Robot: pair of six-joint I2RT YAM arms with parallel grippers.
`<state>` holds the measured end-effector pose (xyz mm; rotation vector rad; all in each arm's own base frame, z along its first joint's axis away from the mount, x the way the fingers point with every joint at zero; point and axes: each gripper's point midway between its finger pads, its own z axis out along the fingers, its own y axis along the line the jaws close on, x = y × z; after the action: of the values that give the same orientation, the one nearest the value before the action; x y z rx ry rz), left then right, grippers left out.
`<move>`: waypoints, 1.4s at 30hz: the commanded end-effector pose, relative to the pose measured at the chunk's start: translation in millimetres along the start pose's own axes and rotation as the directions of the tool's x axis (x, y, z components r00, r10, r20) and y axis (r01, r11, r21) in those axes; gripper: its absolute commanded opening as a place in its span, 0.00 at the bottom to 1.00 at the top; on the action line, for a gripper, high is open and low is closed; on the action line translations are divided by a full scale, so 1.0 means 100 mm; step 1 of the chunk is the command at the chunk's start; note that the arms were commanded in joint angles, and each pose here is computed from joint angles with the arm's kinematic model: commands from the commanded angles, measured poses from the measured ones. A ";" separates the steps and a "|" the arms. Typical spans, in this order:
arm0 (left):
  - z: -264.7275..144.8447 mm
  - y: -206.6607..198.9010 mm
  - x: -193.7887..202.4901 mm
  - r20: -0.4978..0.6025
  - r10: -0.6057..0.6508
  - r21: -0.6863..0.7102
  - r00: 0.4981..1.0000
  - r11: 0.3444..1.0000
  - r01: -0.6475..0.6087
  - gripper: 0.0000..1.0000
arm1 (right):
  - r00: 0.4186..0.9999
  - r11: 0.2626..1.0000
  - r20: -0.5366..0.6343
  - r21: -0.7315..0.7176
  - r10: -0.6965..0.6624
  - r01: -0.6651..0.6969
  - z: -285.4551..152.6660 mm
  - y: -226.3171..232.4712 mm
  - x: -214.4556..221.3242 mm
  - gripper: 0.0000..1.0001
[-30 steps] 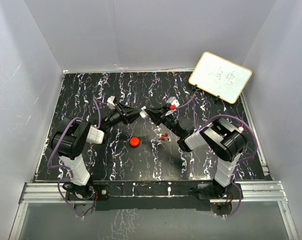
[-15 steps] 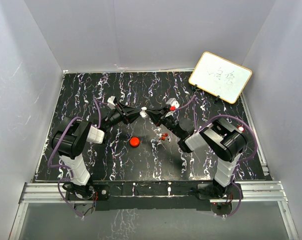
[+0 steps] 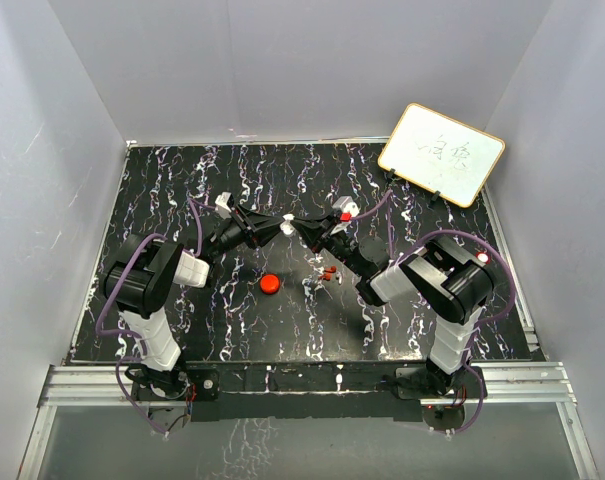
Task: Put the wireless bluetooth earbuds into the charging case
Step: Place the earbud in the charging case.
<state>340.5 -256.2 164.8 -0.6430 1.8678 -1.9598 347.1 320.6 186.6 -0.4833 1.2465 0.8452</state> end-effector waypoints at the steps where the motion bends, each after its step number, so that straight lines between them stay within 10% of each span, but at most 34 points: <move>1: -0.02 -0.67 0.11 -0.017 0.164 0.239 0.986 0.959 -0.155 0.00 | 0.936 0.995 0.344 -0.043 -0.071 0.091 -0.03 0.18 -0.93 0.00; 26: 0.01 -0.87 0.07 -0.007 0.161 0.279 0.987 0.948 -0.153 0.00 | 0.926 0.996 0.369 -0.016 -0.076 0.088 -0.01 0.14 -1.03 0.01; 42: 0.07 -0.72 -0.03 0.002 0.196 0.220 0.981 0.957 -0.191 0.00 | 0.873 0.993 0.472 0.055 -0.122 0.109 -0.18 0.12 -1.57 0.43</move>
<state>355.7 -260.0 189.9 -0.5861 1.8012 -1.9820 347.4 305.4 218.4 -0.4168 1.1882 0.7997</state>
